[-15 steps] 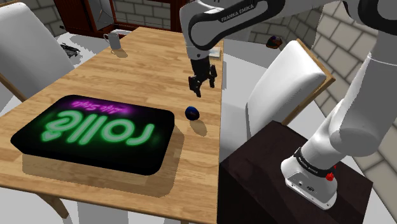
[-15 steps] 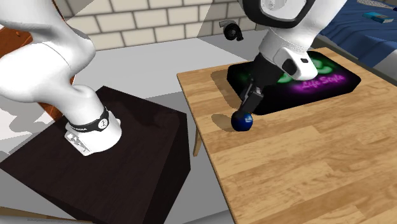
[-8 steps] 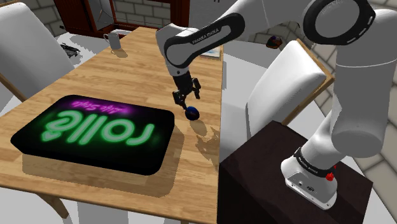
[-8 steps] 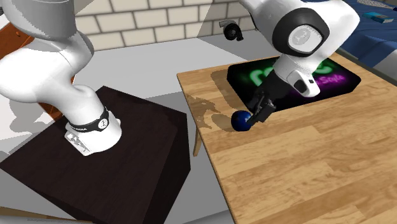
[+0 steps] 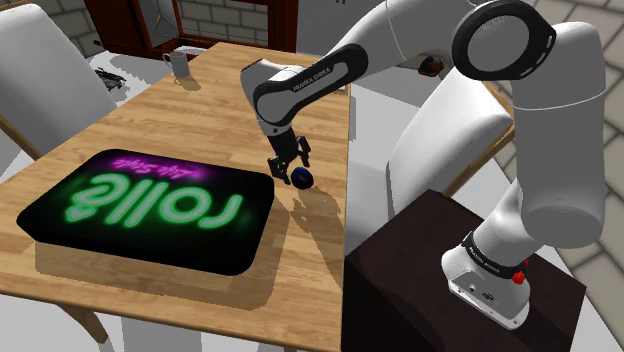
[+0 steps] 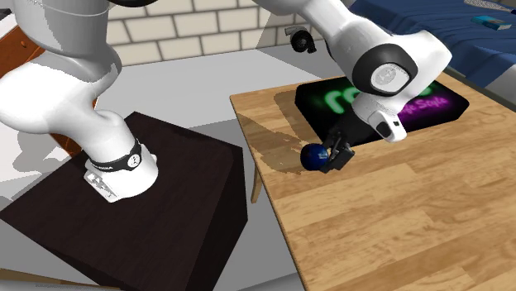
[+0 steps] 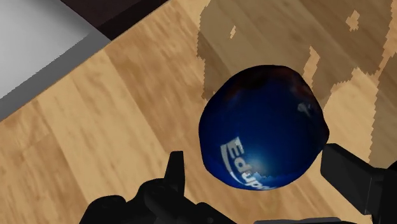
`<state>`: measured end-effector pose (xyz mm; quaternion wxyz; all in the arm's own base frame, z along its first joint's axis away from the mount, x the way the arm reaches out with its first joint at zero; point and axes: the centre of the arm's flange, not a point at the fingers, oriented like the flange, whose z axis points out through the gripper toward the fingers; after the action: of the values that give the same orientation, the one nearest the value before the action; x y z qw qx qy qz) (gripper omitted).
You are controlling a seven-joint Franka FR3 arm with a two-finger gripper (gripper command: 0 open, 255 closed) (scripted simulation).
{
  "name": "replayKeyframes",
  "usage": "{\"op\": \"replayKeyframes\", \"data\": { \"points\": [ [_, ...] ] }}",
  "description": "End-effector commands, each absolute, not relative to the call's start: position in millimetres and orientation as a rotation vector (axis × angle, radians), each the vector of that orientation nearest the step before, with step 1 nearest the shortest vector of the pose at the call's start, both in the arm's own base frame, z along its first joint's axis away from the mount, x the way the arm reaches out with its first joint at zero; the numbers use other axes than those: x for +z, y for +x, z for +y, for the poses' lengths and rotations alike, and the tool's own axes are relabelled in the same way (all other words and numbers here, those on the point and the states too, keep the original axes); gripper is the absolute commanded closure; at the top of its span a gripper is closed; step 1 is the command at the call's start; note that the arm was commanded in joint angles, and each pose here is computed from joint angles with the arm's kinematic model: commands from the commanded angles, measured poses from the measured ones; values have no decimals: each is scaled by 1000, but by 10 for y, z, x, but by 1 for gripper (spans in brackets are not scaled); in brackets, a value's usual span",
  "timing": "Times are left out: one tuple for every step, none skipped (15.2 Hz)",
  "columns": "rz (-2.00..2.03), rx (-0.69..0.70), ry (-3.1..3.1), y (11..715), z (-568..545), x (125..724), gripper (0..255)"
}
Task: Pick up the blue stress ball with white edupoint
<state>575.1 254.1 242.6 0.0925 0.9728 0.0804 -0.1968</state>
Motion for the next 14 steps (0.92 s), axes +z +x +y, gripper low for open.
{"op": "replayKeyframes", "data": {
  "points": [
    [239,-584,2888,5754,2549,2350,0],
    [239,-584,2888,5754,2549,2350,0],
    [238,-584,2888,5754,2550,2354,255],
    [239,-584,2888,5757,2545,2349,255],
    [239,-584,2888,5771,2550,2350,255],
    [239,-584,2888,5784,2529,2367,255],
    [239,-584,2888,5799,2517,2374,255],
    [239,-584,2888,5800,2523,2396,255],
    [239,-584,2888,5798,2524,2404,255],
    [238,-584,2888,5793,2526,2404,255],
    [238,-584,2888,5783,2536,2409,255],
    [239,-584,2888,5754,2549,2351,255],
    [239,-584,2888,5754,2549,2403,255],
    [239,-584,2888,5754,2549,2456,255]
  ]
}}
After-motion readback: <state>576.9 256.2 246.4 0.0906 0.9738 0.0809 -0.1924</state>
